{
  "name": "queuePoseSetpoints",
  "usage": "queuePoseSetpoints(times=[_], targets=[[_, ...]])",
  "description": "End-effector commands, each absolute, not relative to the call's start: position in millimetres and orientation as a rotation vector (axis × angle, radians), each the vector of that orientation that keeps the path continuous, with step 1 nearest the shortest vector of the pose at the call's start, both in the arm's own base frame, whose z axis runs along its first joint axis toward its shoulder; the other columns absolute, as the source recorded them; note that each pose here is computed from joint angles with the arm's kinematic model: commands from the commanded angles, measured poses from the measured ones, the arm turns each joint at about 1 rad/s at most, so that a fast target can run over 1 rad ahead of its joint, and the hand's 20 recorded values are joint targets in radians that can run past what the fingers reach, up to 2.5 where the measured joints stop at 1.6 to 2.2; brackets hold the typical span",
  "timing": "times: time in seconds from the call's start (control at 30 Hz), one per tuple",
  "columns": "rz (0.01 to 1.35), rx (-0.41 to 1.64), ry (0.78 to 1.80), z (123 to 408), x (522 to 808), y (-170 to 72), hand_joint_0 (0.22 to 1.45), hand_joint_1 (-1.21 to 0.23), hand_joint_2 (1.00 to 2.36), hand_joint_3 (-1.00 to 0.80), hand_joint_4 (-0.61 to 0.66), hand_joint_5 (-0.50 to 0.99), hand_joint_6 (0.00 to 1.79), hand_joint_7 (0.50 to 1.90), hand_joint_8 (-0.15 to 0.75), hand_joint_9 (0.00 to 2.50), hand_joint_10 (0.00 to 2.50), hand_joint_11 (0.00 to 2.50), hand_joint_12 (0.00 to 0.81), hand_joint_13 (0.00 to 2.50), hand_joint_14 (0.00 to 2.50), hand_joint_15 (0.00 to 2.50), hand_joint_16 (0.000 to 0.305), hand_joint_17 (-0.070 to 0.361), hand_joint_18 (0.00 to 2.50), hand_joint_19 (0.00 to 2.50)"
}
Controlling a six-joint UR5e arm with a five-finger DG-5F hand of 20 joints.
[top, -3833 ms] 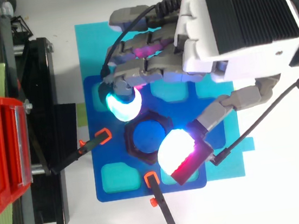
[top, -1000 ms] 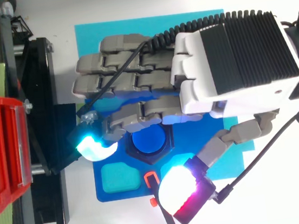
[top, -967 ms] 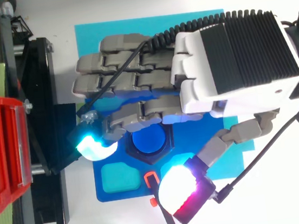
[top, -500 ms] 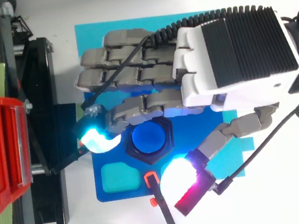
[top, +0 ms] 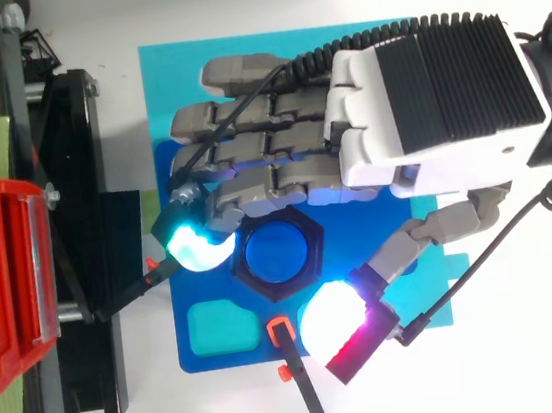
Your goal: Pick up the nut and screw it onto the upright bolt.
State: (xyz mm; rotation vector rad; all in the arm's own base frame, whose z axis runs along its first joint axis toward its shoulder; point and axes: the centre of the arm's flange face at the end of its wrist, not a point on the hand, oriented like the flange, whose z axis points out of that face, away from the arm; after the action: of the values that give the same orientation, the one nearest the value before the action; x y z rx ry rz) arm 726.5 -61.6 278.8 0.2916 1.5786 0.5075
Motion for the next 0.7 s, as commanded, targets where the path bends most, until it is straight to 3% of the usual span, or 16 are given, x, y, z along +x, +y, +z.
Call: queuePoseSetpoints(times=[0.0,0.2,0.67], targets=[[0.506,0.292,1.570,279.7,727.1,-63.0,0.47,-0.36,1.00,-0.50,0.26,-0.12,0.50,0.99,0.251,0.39,0.00,0.00,0.256,0.28,0.00,0.00,0.028,0.064,0.00,0.00],[0.504,0.295,1.570,278.6,727.0,-66.1,0.48,-0.36,1.00,-0.50,0.25,-0.09,0.50,1.19,0.271,0.50,0.00,0.00,0.247,0.34,0.00,0.00,0.027,0.060,0.05,0.00],[0.496,0.302,1.559,280.5,726.3,-77.9,0.50,-0.35,1.00,-0.50,0.23,-0.02,0.50,1.40,0.282,0.73,0.00,0.00,0.228,0.48,0.00,0.00,0.022,0.050,0.17,0.00]])
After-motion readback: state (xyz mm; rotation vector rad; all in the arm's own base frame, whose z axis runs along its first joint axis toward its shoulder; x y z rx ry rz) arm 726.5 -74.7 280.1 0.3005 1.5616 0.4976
